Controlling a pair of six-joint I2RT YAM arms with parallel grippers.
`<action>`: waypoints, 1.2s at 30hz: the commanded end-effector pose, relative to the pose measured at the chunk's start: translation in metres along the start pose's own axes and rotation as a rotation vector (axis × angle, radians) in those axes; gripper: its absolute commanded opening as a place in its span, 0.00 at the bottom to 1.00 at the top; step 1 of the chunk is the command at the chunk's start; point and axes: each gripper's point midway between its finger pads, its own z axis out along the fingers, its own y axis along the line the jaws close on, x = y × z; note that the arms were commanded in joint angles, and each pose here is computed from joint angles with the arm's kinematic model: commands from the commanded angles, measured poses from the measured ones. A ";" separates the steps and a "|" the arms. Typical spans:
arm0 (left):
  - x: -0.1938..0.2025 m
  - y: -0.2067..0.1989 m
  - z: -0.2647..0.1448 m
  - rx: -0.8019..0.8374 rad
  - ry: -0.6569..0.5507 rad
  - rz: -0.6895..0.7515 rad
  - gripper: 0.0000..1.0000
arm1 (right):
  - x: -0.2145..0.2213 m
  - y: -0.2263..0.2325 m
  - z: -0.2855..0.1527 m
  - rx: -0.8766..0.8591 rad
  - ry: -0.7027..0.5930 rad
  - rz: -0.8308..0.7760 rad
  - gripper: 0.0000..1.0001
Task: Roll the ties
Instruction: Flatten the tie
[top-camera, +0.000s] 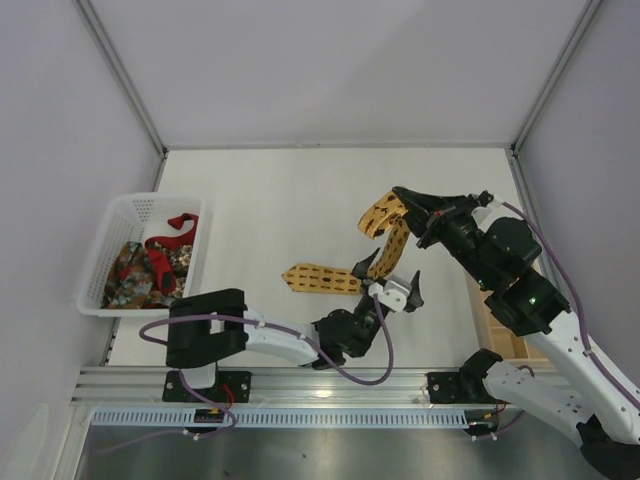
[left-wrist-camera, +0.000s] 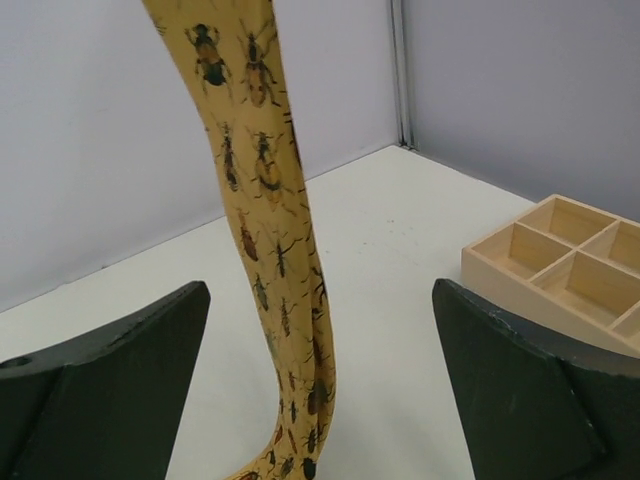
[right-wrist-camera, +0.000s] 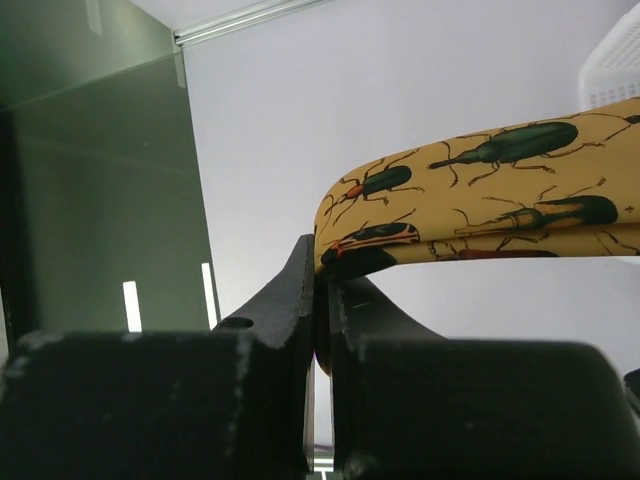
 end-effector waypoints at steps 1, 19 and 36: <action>-0.048 0.026 0.019 -0.195 -0.184 -0.221 1.00 | 0.004 0.036 -0.014 -0.092 -0.023 0.012 0.00; -0.031 0.009 0.031 0.160 -0.031 -0.232 0.00 | -0.002 0.064 -0.021 -0.130 -0.157 -0.076 0.00; -0.136 -0.055 -0.134 1.314 0.177 -0.825 0.00 | -0.034 0.144 0.014 -0.103 -0.775 -0.616 0.00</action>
